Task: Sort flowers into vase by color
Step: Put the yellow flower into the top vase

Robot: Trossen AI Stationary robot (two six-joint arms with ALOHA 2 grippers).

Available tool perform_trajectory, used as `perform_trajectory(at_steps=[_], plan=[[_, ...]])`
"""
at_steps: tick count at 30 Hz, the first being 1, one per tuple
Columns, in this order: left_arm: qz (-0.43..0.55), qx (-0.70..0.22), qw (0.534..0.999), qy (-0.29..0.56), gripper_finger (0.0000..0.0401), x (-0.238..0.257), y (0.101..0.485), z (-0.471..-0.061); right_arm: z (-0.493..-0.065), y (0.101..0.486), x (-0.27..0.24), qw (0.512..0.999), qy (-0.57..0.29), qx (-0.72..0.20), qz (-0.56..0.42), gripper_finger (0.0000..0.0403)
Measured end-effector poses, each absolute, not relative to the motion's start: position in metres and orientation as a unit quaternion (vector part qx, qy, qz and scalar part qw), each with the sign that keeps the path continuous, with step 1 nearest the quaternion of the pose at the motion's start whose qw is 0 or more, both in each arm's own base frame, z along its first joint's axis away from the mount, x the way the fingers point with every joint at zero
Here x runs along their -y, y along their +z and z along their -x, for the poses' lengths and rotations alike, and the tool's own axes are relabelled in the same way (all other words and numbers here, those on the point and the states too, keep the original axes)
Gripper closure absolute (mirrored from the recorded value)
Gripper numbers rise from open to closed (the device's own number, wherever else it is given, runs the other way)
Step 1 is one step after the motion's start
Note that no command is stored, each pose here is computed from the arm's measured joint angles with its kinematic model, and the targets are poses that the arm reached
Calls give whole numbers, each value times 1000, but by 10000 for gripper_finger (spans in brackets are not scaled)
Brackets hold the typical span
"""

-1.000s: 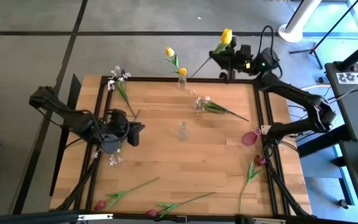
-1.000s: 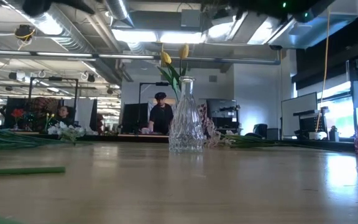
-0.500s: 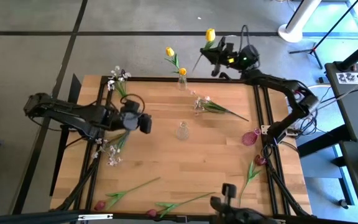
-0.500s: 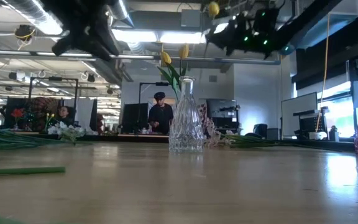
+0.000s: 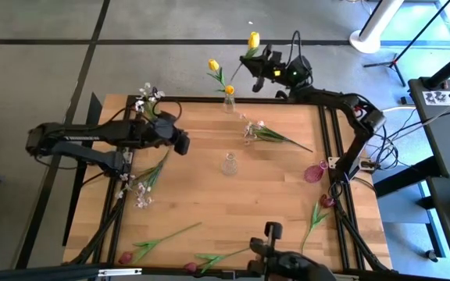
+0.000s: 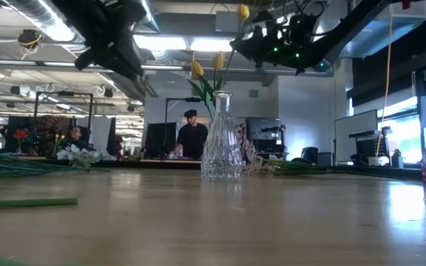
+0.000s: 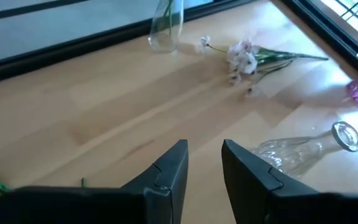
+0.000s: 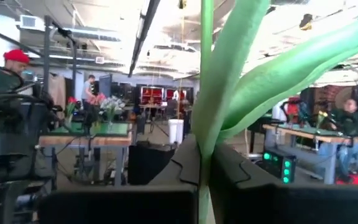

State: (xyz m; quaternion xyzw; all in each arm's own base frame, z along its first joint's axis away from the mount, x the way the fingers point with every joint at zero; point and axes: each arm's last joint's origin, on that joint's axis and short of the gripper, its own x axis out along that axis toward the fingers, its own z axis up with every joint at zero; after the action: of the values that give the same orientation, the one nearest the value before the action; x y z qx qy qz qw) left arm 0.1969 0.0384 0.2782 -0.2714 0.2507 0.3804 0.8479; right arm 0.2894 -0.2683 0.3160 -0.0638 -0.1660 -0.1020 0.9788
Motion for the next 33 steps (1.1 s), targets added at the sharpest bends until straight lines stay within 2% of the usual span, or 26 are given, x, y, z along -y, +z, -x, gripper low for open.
perform_trajectory(at_steps=[7,18,22,29,33], plan=[[289,-243,836,399,307,-36,286,-174,-296,298,271,989,-116,88,32,392],[290,-252,817,431,307,-36,284,-164,-305,259,276,990,-133,-21,-37,339],[295,-256,810,438,307,-35,283,-161,-306,259,274,988,-126,-69,-64,286],[277,-282,803,446,281,-35,283,-149,-303,292,272,966,-110,-222,-73,153],[262,-291,794,466,263,-36,283,-138,-296,318,265,950,-92,-291,-70,94]])
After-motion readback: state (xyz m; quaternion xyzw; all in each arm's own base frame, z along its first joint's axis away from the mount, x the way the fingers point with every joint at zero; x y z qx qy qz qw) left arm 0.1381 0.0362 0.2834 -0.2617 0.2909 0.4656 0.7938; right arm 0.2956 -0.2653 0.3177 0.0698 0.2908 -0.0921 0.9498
